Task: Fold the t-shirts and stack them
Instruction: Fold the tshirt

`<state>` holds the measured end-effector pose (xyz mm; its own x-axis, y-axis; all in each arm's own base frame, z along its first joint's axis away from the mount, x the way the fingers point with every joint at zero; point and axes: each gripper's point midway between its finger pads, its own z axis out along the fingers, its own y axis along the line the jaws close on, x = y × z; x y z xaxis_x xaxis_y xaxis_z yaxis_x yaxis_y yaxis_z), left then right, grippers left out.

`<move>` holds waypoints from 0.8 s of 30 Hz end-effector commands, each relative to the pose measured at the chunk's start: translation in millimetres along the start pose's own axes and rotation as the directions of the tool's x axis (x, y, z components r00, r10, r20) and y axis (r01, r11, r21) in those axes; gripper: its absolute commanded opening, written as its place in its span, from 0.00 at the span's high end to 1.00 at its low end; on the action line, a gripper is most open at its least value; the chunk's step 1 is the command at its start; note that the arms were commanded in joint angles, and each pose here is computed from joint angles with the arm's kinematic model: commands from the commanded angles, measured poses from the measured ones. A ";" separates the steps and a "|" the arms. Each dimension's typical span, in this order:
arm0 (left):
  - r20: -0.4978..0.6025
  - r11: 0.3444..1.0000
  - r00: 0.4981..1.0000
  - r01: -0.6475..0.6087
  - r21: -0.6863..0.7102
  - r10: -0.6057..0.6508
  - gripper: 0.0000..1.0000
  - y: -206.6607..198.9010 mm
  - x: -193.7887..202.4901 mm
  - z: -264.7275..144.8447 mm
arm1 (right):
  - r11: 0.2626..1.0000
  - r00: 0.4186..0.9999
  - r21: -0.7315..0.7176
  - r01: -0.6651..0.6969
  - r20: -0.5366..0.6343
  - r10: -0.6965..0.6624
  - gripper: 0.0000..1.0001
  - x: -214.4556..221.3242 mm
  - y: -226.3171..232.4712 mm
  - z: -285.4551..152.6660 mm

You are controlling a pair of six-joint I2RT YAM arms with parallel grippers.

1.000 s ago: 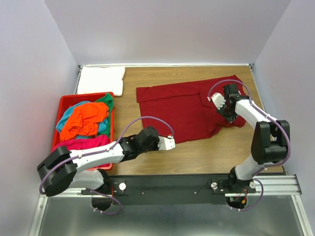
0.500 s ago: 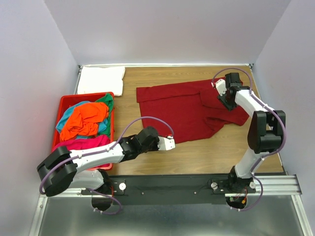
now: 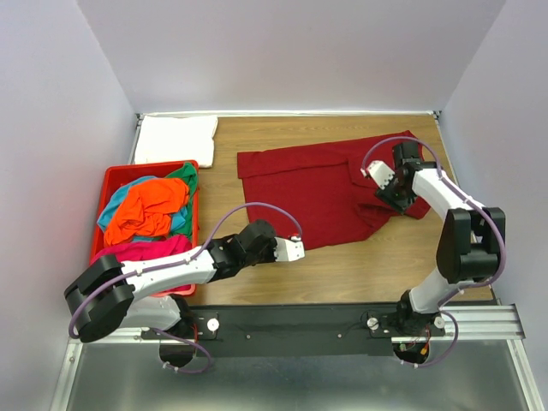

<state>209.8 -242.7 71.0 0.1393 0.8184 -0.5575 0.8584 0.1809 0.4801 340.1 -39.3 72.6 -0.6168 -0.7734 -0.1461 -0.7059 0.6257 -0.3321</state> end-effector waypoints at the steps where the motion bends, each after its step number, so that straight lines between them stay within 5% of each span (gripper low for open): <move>1: 0.036 1.000 0.999 -0.003 0.006 0.002 1.00 0.4 -6.1 -0.2 | 0.993 0.998 -0.111 0.044 -0.039 -0.048 0.46 12.7 22.6 11.1; 24: 0.042 1.000 0.999 -0.002 0.007 0.002 1.00 0.4 -7.4 -0.6 | 1.000 0.997 -0.023 0.019 -0.074 -0.021 0.62 0.2 -11.4 30.5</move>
<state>209.8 -242.7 71.0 0.1389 0.8180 -0.5582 0.8589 0.1810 0.4790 340.8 -41.4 38.9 -0.6151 -0.7861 -0.0610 -0.7525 0.6084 -0.2521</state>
